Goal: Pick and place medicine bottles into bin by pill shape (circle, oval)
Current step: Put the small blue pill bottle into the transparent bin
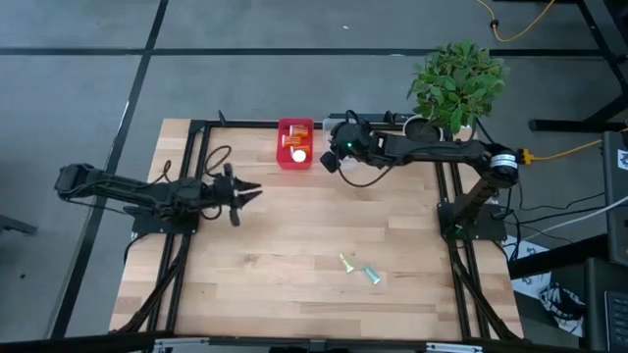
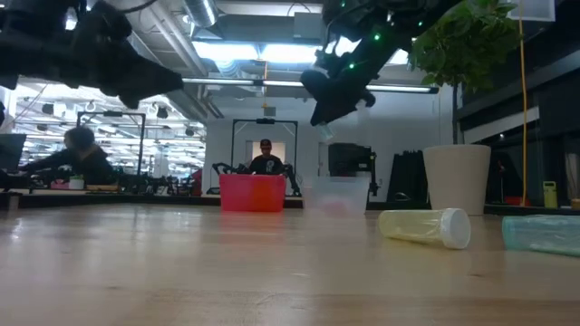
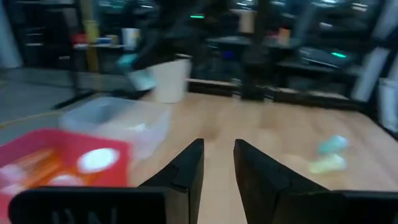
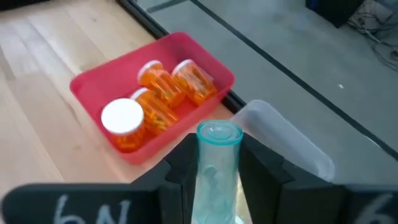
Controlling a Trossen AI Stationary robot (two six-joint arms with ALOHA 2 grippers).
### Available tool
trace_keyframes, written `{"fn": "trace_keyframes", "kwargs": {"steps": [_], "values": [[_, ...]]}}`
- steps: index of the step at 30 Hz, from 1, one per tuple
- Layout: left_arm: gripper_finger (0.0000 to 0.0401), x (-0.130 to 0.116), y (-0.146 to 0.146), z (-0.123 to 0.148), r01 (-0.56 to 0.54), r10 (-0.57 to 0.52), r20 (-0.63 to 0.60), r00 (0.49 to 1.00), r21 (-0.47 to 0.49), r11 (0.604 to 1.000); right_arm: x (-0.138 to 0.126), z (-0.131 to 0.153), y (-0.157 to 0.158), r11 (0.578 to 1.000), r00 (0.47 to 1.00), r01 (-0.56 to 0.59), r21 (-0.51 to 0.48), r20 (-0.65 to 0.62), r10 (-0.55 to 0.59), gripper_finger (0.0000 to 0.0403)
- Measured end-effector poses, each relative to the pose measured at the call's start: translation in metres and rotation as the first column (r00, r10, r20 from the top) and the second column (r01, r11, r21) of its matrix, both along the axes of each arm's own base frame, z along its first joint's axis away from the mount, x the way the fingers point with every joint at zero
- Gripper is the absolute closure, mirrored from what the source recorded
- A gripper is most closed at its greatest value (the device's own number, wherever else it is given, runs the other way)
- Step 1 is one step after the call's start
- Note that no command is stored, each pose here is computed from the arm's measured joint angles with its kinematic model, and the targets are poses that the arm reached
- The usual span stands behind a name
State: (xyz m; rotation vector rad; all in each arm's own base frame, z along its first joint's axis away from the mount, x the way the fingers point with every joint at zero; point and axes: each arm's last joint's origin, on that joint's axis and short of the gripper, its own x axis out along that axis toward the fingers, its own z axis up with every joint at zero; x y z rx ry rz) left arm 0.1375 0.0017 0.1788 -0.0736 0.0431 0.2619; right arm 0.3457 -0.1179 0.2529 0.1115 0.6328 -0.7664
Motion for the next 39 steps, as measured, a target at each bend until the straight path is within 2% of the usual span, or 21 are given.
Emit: {"fn": "trace_keyframes", "kwargs": {"steps": [3, 6, 11, 14, 22, 25, 32, 39], "values": [[0.0319, 0.007, -0.004, -0.005, 0.142, -0.140, -0.044, 0.989, 0.048, 0.989, 0.002, -0.007, -0.006, 1.000, 1.000, 0.002, 0.014, -0.013, -0.001, 0.0301], [0.0319, 0.011, -0.009, -0.009, 0.285, -0.279, -0.080, 0.957, 0.084, 0.955, 0.000, -0.010, -0.010, 0.999, 0.999, 0.040, 0.000, -0.033, -0.039, 0.0301], [0.0319, 0.011, -0.004, -0.010, 0.228, -0.224, -0.079, 0.971, 0.038, 0.973, -0.002, -0.011, -0.012, 0.999, 0.997, 0.053, -0.003, -0.055, -0.053, 0.0301], [0.0319, 0.010, -0.002, -0.014, 0.209, -0.207, -0.119, 0.971, 0.005, 0.978, -0.002, -0.011, -0.012, 0.999, 0.997, 0.050, -0.003, -0.055, -0.050, 0.0301], [0.0319, 0.009, 0.004, -0.015, 0.171, -0.169, -0.125, 0.978, 0.002, 0.985, -0.008, -0.011, -0.028, 0.996, 0.994, 0.092, -0.011, -0.059, -0.093, 0.0299], [0.0319, 0.009, 0.005, -0.015, 0.169, -0.167, -0.123, 0.978, 0.002, 0.986, -0.011, -0.010, -0.036, 0.994, 0.993, 0.109, -0.001, -0.037, -0.109, 0.0283], [0.0319, 0.007, 0.003, -0.013, 0.217, -0.214, -0.116, 0.970, 0.012, 0.976, -0.014, -0.005, -0.041, 0.996, 0.996, 0.086, 0.032, 0.000, -0.086, 0.0215], [0.0319, -0.002, 0.003, -0.012, 0.217, -0.216, -0.125, 0.968, -0.007, 0.976, -0.022, 0.028, -0.026, 0.999, 0.995, 0.052, 0.005, 0.079, -0.052, 0.0192]]}}
